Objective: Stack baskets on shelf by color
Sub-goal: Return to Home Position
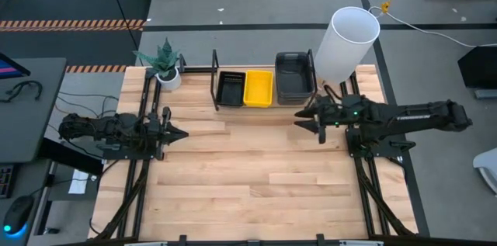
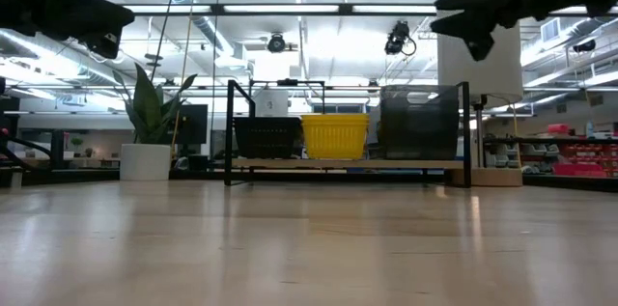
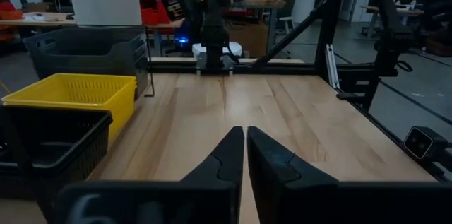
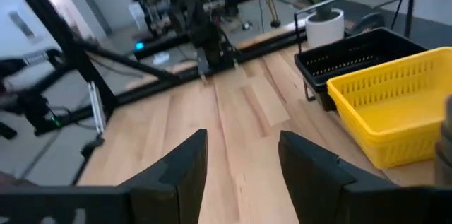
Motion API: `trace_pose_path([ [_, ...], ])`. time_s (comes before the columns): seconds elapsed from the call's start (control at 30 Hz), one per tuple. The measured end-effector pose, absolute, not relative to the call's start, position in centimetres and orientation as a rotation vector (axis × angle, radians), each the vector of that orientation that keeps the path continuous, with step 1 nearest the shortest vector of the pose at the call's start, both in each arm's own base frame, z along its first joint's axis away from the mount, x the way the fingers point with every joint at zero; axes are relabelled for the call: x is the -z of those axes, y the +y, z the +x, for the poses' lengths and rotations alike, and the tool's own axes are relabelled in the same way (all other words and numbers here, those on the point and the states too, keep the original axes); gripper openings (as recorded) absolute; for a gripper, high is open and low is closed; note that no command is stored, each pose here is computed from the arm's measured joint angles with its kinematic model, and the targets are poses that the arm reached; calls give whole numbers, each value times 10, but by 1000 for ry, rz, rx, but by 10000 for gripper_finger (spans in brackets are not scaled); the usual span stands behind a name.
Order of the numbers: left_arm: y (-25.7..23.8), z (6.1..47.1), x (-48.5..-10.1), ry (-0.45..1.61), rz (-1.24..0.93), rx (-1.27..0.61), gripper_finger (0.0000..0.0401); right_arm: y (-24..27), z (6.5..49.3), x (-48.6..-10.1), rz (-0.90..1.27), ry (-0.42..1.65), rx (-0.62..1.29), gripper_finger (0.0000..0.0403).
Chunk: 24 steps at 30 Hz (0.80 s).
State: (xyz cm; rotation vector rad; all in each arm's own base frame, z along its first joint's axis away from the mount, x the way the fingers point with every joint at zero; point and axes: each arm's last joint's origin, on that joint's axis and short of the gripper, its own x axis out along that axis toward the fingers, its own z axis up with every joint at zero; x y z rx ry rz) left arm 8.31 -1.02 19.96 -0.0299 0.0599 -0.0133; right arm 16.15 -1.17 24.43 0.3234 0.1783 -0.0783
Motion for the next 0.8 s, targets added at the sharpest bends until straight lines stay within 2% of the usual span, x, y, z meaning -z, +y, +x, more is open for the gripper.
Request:
trace_pose_path([
  [0.27, -10, 83, -200, 60, -30, 13, 23, -23, 133, -227, 405, 77, 163, 147],
  [0.8, -10, 83, -200, 60, -30, 13, 31, -35, 119, -178, 430, -80, 130, 98],
])
